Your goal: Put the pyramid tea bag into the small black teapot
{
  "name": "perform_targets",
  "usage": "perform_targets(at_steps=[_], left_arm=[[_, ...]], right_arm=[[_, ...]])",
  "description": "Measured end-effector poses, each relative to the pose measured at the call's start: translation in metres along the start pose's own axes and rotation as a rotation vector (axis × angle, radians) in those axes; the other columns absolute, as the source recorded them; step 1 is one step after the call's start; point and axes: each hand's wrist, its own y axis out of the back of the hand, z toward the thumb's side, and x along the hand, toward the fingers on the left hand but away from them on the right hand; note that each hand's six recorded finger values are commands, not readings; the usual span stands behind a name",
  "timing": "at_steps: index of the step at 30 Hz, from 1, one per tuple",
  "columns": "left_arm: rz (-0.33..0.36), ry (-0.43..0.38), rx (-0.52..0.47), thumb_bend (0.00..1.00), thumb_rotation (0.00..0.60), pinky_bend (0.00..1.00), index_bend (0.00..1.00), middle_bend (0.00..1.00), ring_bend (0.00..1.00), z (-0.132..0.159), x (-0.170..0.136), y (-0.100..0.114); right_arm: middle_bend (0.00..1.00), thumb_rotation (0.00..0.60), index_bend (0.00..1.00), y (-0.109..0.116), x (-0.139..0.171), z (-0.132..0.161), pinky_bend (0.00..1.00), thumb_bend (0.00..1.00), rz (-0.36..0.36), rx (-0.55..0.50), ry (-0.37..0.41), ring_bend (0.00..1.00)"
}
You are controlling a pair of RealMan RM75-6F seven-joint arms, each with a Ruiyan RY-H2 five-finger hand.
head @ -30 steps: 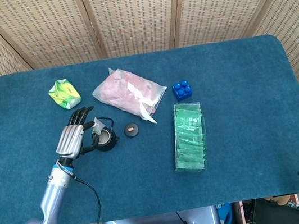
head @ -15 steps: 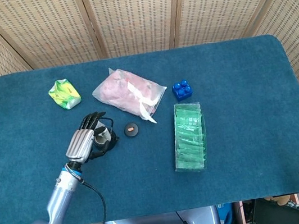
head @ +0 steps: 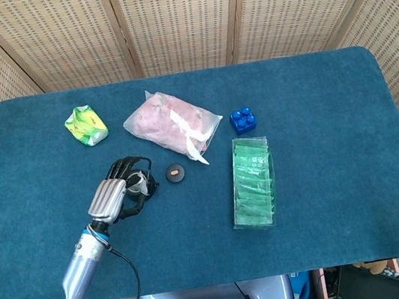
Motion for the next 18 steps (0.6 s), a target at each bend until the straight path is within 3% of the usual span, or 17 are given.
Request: perform_targets(at_steps=[8,14,18], left_arm=[[-0.034,0.064,0.078,0.59,0.600,0.00,0.64,0.07,0.00,-0.023,-0.019,-0.008],[-0.073,0.104,0.121,0.59,0.600,0.00,0.48,0.01,0.00,-0.035,-0.031,-0.014],[-0.096,0.130,0.137,0.59,0.600,0.00,0.45,0.00,0.00,-0.041,-0.039,-0.019]], right_arm=[[0.20,0.600,0.11,-0.001,-0.001,0.001,0.10,0.12,0.002,-0.001,0.005,0.03],[0.20,0.600,0.11,0.000,-0.002,0.003,0.10,0.12,0.003,0.002,0.008,0.03],[0.20,0.600,0.11,0.000,-0.002,0.004,0.10,0.12,0.002,0.003,0.009,0.03]])
